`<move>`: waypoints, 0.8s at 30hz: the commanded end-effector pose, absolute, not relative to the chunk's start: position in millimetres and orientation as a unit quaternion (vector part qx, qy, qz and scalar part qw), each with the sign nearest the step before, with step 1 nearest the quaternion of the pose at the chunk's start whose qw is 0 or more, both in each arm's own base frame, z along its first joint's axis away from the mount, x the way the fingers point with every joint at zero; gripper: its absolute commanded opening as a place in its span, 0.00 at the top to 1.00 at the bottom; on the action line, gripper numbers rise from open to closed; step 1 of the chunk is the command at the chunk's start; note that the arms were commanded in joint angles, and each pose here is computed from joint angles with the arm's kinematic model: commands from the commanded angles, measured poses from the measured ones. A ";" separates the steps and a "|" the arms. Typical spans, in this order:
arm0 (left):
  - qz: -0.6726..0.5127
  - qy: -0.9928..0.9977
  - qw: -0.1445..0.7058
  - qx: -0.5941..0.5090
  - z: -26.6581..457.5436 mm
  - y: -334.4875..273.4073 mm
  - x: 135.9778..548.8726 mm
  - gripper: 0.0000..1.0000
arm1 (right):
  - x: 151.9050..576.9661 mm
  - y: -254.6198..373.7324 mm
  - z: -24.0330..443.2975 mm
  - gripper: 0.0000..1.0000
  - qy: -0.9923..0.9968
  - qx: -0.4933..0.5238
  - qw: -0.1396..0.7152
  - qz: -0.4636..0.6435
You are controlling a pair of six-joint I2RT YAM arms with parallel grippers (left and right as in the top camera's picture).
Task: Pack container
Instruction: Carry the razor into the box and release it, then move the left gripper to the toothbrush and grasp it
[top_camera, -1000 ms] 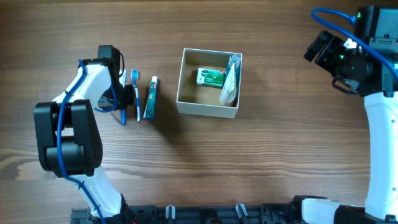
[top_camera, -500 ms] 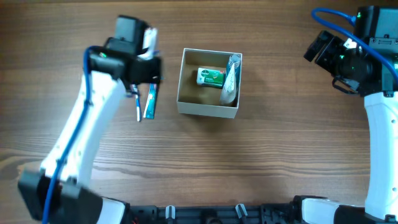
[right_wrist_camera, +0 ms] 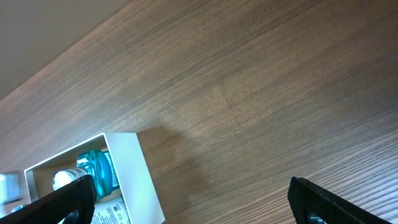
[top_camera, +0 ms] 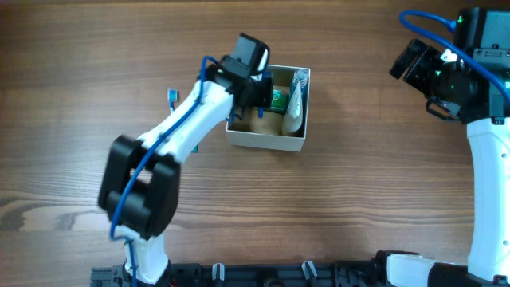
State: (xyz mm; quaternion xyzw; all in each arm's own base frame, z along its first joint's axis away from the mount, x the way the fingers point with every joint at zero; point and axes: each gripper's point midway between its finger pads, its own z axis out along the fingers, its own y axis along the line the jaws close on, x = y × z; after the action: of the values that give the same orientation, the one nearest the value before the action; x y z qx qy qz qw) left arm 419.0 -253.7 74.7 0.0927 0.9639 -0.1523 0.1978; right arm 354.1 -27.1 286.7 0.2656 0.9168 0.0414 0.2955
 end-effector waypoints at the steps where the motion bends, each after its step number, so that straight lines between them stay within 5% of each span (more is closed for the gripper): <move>1: -0.171 0.966 0.173 0.086 60.6 -261.6 413.1 0.92 | 356.6 -27.2 285.6 0.00 0.917 0.267 0.294 0.043; 6: -0.179 0.961 0.196 0.081 85.3 -257.0 418.5 0.62 | 356.6 -27.2 285.6 0.00 0.917 0.267 0.294 0.043; 9: -0.188 0.954 0.224 0.073 121.0 -246.6 420.0 0.33 | 356.6 -27.2 285.6 0.00 0.917 0.267 0.294 0.043; 17: -0.175 0.939 0.295 0.017 225.5 -169.4 399.9 0.30 | 356.6 -27.2 285.6 0.00 0.917 0.267 0.294 0.043; 24: -0.041 0.964 0.241 -0.102 202.7 -54.2 379.6 0.33 | 356.6 -27.2 285.6 0.00 0.917 0.267 0.294 0.043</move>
State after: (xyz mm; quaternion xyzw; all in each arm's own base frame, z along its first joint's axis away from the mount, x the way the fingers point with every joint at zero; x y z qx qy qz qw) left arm 380.7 -108.5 236.0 -0.0445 0.9505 -0.1149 0.2851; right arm 354.0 -27.2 286.6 0.2657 0.9168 0.0412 0.2953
